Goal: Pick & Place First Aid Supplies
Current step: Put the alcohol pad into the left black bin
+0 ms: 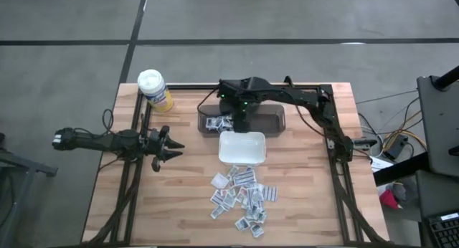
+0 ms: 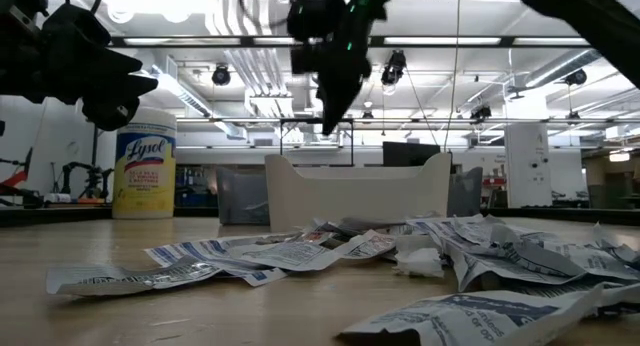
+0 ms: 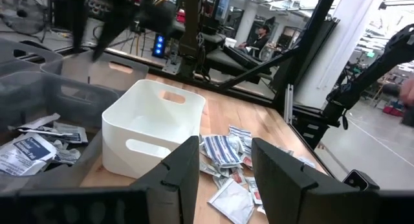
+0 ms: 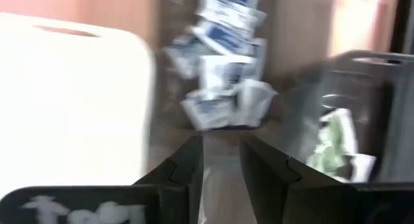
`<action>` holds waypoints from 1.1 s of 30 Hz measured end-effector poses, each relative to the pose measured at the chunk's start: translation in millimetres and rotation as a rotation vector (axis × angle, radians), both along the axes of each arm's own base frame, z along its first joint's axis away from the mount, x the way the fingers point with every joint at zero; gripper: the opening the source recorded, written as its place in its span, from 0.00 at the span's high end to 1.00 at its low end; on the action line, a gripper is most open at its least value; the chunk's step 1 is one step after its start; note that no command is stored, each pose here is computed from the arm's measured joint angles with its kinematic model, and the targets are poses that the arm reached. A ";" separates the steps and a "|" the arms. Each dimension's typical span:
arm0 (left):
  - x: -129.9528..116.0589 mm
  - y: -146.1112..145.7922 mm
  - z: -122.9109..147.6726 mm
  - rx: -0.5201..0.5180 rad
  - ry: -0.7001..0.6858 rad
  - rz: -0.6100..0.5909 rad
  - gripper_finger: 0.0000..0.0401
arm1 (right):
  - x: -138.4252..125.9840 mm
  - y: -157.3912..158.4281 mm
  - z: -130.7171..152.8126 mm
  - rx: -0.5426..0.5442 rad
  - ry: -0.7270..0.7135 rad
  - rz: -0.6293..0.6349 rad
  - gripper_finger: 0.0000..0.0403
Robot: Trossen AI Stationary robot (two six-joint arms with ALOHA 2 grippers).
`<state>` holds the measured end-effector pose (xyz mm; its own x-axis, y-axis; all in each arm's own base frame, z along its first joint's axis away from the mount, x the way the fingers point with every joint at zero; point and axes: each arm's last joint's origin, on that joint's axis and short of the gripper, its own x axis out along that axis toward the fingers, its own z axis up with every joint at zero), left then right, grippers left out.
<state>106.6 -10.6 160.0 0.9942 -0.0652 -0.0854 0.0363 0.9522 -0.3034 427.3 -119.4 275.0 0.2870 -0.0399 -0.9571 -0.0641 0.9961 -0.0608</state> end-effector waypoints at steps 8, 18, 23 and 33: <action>0.0 0.0 0.0 -0.001 0.000 0.000 0.66 | -33.7 51.6 61.9 0.153 -0.127 0.123 0.81; 0.0 -0.1 -0.1 -0.028 0.003 0.000 0.66 | -86.4 134.0 95.3 0.220 -0.149 0.189 0.86; 0.0 -0.1 0.0 -0.048 0.004 0.001 0.66 | -110.5 178.3 92.8 0.291 -0.103 0.159 0.86; 0.0 -0.1 -0.1 -0.054 0.005 0.002 0.66 | -132.7 265.6 66.6 0.399 -0.125 0.249 0.86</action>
<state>106.5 -10.7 159.9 0.9939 -0.0682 -0.0864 0.0333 0.9346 -0.3542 294.6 146.2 341.6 0.3553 0.4077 -0.8412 -0.3198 0.8986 0.3004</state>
